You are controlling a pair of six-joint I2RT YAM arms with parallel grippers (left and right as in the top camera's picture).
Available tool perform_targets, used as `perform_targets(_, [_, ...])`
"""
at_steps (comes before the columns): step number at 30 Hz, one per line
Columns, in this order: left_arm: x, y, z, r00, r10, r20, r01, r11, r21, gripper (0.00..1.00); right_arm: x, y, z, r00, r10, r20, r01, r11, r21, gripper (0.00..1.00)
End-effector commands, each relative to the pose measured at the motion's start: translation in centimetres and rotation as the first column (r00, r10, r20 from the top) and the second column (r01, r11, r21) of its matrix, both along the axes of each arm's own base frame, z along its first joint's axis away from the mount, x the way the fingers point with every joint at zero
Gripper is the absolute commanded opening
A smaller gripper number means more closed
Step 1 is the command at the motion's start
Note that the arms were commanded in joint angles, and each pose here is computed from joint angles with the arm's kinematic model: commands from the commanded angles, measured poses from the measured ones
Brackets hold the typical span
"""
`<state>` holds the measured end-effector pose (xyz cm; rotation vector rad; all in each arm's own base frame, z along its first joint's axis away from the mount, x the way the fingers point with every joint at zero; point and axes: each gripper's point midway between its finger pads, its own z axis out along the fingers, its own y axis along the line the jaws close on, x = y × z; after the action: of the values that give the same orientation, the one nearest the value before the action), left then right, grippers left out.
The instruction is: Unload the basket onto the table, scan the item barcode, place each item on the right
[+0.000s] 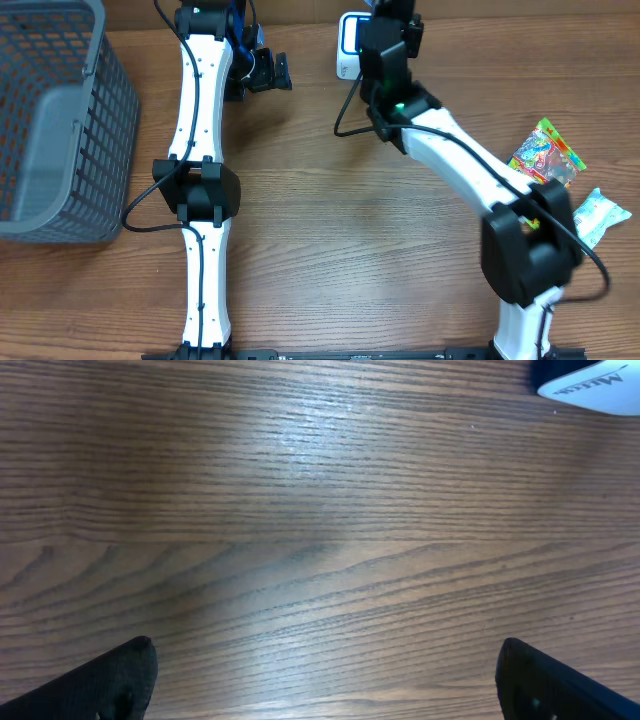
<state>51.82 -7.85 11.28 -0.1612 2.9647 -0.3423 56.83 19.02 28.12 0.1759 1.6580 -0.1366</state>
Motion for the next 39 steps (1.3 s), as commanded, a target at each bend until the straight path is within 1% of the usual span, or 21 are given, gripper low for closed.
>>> perform_targets(1, [0.2,-0.1,2.5,0.998,0.005,0.057,-0.005,1.000,-0.004,1.00,1.9,0.2,-2.9,1.000,-0.018,0.014,0.020,0.978,-0.205,0.04])
perform_targets(5, [0.2,-0.1,2.5,0.998,0.005,0.057,-0.005,1.000,-0.004,1.00,2.6,0.7,-3.5,0.998,-0.013,0.065,0.031,0.960,-0.279,0.04])
perform_targets(8, [0.2,-0.1,2.5,0.998,0.005,0.057,-0.005,1.000,-0.004,1.00,3.0,1.2,-4.1,0.998,0.013,0.066,0.009,0.947,-0.322,0.04])
perform_targets(13, [0.2,-0.1,2.5,0.998,0.005,0.057,-0.005,1.000,-0.004,1.00,2.8,2.3,-4.0,0.996,0.046,0.079,-0.018,0.948,-0.318,0.04])
perform_targets(17, [0.2,-0.1,2.5,0.998,0.005,0.057,-0.005,1.000,-0.004,1.00,2.5,4.4,-3.7,0.989,0.120,0.089,-0.087,0.945,-0.314,0.04])
perform_targets(27, [0.2,-0.1,2.5,0.998,0.005,0.057,-0.005,1.000,-0.004,1.00,2.2,7.0,-3.7,0.969,0.231,0.092,-0.191,0.929,-0.318,0.04])
perform_targets(32, [0.2,-0.1,2.5,0.998,0.005,0.057,-0.005,1.000,-0.004,1.00,2.2,7.2,-3.6,0.965,0.246,0.093,-0.205,0.925,-0.321,0.04])
perform_targets(35, [0.2,-0.1,2.5,0.998,0.005,0.057,-0.005,1.000,-0.004,1.00,2.2,7.8,-3.6,0.954,0.286,0.090,-0.241,0.910,-0.338,0.04])
perform_targets(39, [0.2,-0.1,2.5,0.998,0.005,0.057,-0.005,1.000,-0.004,1.00,2.2,9.0,-3.5,0.928,0.364,0.084,-0.306,0.869,-0.389,0.04])
